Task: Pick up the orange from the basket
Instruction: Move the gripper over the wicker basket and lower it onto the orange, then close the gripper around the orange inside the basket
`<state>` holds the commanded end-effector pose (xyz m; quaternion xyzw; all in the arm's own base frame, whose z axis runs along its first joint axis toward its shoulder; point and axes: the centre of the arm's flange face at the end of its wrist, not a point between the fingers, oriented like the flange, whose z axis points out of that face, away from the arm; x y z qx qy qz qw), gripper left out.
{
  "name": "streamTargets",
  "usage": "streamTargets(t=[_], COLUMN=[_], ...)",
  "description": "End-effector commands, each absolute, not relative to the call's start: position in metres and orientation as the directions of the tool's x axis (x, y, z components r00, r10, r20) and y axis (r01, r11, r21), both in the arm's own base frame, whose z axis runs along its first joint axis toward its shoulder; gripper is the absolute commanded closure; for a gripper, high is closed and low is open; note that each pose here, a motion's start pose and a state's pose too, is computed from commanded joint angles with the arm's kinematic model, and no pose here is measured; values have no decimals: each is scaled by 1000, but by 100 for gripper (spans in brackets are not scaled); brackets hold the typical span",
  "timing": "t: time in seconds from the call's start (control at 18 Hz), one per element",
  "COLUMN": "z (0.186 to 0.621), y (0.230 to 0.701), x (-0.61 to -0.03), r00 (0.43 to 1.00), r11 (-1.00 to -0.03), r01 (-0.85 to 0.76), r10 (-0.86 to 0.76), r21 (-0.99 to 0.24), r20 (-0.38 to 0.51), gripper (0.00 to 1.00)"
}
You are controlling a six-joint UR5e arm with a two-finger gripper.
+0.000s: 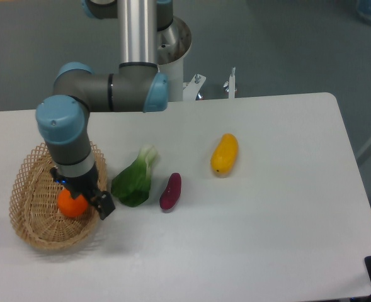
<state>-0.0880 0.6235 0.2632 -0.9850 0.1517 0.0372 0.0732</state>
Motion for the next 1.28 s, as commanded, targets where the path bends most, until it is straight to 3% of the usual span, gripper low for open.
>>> streamTargets(t=[1.11,1.28], z=[206,208], y=[622,622], x=[-54,-54], r00=[935,935], r11=[-934,-934], r01=[-355,-355], r10=[-353,-353], r21=[-44,-47], r20=[-40,-42], gripper=[0,16])
